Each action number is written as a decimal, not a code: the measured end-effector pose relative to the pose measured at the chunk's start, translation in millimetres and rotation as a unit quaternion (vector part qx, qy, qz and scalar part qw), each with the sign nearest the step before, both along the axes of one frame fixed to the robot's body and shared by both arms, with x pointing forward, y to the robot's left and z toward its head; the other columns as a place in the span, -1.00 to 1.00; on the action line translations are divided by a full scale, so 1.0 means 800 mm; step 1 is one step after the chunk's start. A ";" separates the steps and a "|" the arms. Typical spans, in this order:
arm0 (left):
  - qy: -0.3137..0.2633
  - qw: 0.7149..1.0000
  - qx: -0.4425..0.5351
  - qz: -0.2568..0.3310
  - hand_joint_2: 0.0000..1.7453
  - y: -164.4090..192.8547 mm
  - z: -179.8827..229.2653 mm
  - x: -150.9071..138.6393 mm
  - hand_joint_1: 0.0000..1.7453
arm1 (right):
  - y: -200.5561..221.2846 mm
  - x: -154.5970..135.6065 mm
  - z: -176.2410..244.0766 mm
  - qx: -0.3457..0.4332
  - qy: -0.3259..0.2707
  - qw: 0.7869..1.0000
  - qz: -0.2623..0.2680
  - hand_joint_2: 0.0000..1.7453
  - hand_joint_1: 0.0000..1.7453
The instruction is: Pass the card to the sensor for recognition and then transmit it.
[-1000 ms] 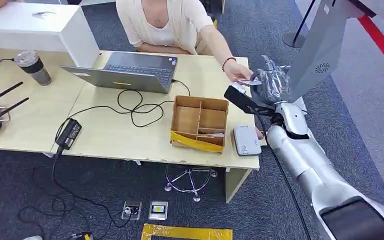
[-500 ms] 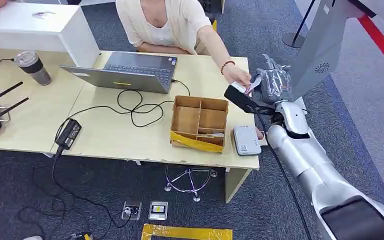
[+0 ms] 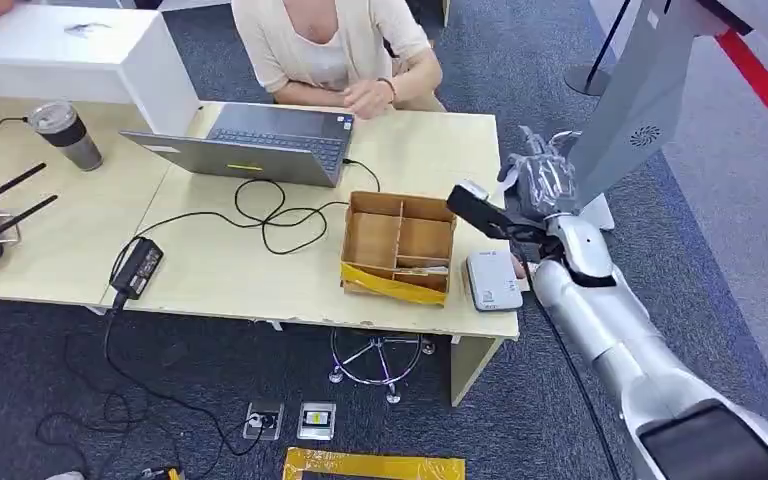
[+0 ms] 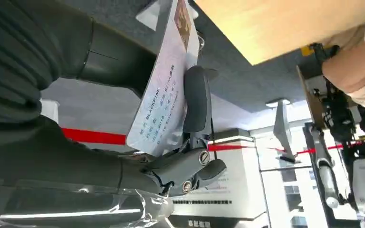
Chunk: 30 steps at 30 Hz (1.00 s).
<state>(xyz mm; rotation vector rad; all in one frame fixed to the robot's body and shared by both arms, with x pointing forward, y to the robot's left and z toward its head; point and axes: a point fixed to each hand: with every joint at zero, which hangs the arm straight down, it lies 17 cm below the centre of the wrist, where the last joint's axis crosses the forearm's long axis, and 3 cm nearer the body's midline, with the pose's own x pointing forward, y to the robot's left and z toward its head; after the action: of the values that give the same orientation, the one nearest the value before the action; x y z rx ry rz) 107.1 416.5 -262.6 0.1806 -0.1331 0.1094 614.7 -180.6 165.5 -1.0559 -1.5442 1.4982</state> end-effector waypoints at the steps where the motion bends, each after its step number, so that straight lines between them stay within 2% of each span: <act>1: 0.001 1.000 0.000 0.000 -1.00 -0.001 0.000 -0.001 -1.00 | -0.003 -0.004 -0.011 -0.001 0.007 1.000 -0.002 1.00 1.00; 5: 0.004 1.000 0.001 0.003 -1.00 -0.002 -0.001 -0.003 -1.00 | -0.013 -0.016 -0.046 -0.007 0.035 0.999 -0.005 1.00 1.00; 14: 0.007 1.000 -0.003 0.004 -1.00 -0.005 -0.001 -0.003 -1.00 | -0.022 -0.032 -0.084 -0.018 0.065 0.998 -0.009 1.00 1.00; 30: 0.000 1.000 -0.006 0.004 -1.00 -0.007 -0.001 -0.001 -1.00 | -0.029 -0.043 -0.112 -0.027 0.094 0.995 -0.020 1.00 1.00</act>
<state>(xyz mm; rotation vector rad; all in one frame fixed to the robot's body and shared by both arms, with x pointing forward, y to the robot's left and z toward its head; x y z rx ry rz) 106.6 410.7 -263.7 0.1701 -0.1314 0.1182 580.1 -203.7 76.3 -0.9417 -1.3518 1.5732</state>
